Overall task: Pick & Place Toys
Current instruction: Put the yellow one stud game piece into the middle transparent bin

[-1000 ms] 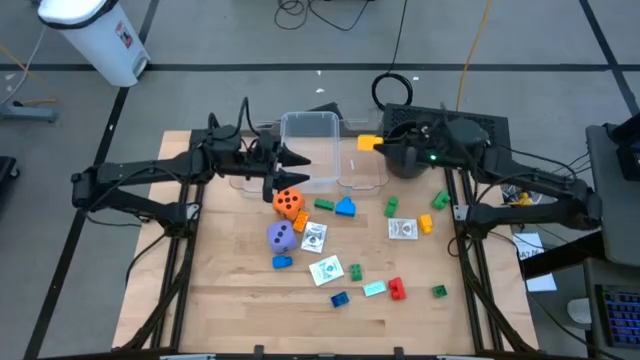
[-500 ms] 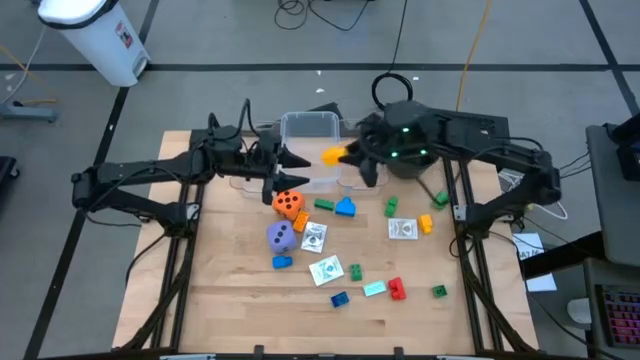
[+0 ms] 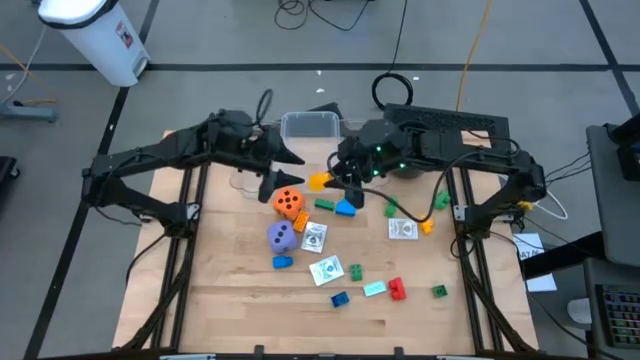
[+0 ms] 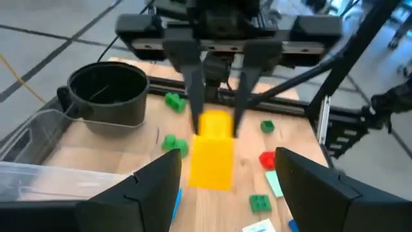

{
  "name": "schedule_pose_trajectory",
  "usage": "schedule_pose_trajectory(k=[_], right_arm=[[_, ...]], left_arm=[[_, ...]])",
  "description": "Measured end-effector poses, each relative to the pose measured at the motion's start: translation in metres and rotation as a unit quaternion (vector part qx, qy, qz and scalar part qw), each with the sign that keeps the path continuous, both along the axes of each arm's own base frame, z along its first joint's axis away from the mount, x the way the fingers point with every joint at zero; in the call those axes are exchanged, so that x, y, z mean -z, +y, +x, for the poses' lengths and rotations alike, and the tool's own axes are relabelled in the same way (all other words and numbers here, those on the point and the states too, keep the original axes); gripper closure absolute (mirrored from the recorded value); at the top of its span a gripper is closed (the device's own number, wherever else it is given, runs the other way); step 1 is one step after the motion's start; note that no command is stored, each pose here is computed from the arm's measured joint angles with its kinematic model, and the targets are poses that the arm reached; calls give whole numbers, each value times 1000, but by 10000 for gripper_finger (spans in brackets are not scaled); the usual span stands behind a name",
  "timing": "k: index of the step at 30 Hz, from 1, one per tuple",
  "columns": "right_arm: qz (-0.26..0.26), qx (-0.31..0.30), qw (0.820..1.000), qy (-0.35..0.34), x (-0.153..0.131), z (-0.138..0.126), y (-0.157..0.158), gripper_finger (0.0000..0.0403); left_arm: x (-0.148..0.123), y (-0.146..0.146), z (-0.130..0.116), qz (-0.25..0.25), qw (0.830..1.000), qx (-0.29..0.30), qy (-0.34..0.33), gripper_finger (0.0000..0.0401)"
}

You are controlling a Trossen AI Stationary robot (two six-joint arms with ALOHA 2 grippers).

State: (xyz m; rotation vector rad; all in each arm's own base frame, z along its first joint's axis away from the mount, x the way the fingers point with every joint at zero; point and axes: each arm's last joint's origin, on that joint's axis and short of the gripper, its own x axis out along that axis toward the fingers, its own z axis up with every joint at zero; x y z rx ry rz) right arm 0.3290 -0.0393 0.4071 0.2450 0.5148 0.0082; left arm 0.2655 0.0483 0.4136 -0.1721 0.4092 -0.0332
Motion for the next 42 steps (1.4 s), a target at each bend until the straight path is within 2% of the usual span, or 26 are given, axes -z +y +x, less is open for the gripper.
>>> schedule_pose_trajectory(k=[5, 12, 24, 31, 42], right_arm=[[-1, -1, 1000, -4, -1, 1, 4, 294], [-8, 12, 1000, 18, 1, -3, 8, 295], [-10, 14, 1000, 25, 2, -4, 6, 295], [-9, 15, 1000, 24, 2, -4, 5, 295], [-23, 4, 1000, -1, -2, -1, 9, 295]], left_arm=[[9, 3, 25, -18, 998, 29, 48, 144], [12, 6, 42, -27, 997, 51, 50, 144], [12, 8, 41, -21, 997, 45, 51, 144], [13, 10, 41, 6, 998, 22, 56, 144], [15, 17, 41, 5, 998, 18, 59, 144]])
